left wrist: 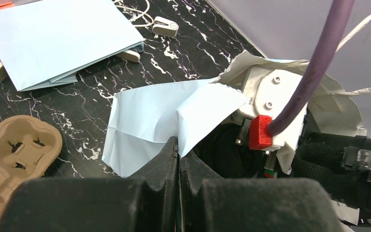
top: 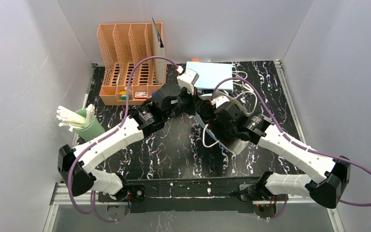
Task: Pack the takeout coffee
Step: Place the coffee cup on the cup tray.
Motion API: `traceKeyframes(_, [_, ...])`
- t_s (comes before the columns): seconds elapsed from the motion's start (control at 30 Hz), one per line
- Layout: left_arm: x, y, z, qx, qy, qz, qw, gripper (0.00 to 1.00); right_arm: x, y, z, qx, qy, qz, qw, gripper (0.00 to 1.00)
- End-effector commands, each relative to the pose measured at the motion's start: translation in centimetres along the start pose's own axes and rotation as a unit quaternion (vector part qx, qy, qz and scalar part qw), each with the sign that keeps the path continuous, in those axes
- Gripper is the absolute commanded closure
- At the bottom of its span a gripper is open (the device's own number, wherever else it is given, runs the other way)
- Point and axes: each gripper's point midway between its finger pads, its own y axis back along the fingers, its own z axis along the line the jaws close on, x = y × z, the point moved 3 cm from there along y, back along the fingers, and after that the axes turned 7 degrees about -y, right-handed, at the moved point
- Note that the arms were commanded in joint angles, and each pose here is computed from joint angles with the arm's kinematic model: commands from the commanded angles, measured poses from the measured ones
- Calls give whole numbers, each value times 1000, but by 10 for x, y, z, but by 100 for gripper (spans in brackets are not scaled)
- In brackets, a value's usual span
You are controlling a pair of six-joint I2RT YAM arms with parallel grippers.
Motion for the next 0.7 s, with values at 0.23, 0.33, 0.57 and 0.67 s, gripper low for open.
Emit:
traceKeyframes(0.23, [-13, 9, -12, 28, 21, -15, 999, 100, -17, -12, 2, -12, 3, -99, 995, 76])
traceKeyframes(0.33, [-8, 9, -13, 33, 22, -8, 999, 100, -22, -11, 3, -17, -1, -121, 992, 76])
traceKeyframes(0.57, [0, 4, -14, 36, 25, 6, 999, 100, -10, -27, 13, -33, 8, -90, 995, 76])
traceKeyframes(0.67, [4, 4, -14, 35, 30, 14, 999, 100, -6, -30, 18, -45, 12, -75, 996, 76])
